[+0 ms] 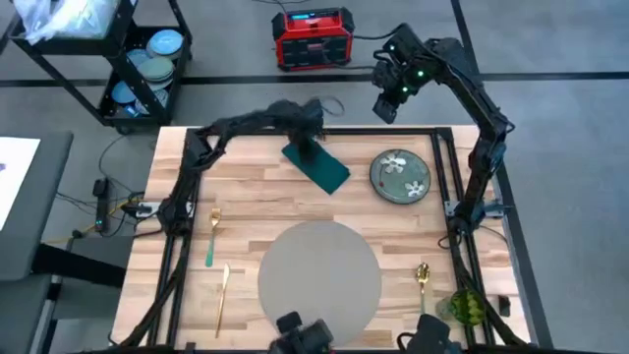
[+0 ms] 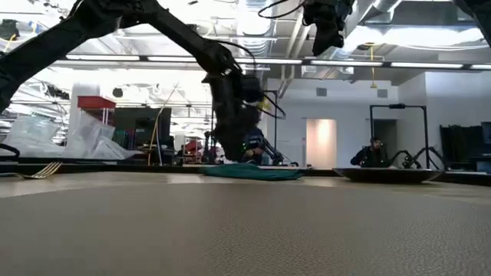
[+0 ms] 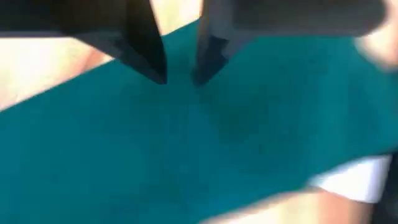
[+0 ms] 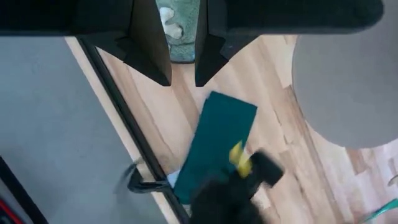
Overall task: Set table place
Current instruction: Fold the green napkin
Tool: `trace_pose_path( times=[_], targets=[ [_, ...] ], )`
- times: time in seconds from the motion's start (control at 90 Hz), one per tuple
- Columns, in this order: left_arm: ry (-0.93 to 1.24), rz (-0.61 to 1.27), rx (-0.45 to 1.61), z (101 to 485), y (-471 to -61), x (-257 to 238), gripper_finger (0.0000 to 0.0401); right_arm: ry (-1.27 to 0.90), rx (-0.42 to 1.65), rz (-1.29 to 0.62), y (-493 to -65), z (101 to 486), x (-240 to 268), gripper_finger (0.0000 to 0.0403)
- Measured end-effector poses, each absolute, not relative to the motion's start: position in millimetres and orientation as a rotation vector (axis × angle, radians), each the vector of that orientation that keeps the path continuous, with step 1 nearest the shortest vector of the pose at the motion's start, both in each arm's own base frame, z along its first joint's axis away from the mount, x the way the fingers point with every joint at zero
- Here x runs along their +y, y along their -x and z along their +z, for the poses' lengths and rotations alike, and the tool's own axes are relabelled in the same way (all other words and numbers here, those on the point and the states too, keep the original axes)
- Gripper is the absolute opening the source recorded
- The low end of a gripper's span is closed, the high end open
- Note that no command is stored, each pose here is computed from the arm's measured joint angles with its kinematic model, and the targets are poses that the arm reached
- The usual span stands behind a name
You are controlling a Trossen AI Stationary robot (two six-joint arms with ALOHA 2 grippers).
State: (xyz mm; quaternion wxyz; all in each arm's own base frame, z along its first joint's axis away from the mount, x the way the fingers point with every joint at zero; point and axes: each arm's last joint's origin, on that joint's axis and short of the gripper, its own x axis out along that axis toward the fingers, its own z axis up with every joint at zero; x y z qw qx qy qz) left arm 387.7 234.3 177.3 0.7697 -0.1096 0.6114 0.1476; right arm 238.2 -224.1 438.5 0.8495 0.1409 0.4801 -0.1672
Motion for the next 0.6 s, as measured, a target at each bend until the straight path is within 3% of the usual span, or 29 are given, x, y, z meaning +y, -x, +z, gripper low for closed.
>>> trace_pose_path(
  times=[0.078, 0.189, 0.267, 0.422, 0.6],
  targets=[
    [0.209, 0.333, 1.286, 168.8, -397.9, 221.7, 0.0013, -0.298, 1.012, -0.353, -238.0, 438.3, -224.6, 0.0063],
    [0.157, 0.493, 1.252, 166.8, -406.7, 214.2, 0.0004, -0.301, 1.011, -0.359, -236.5, 438.4, -225.9, 0.0063],
    [0.130, 0.482, 1.247, 168.7, -409.9, 209.5, 0.0001, -0.304, 1.010, -0.364, -235.2, 438.5, -227.3, 0.0063],
    [0.129, 0.346, 1.489, 151.4, -391.5, 184.5, 0.0000, -0.307, 1.009, -0.369, -234.1, 438.4, -228.4, 0.0063],
    [0.349, 0.181, 1.792, 121.1, -352.3, 149.6, 0.0000, -0.310, 1.008, -0.371, -233.9, 438.4, -228.6, 0.0063]
  ],
)
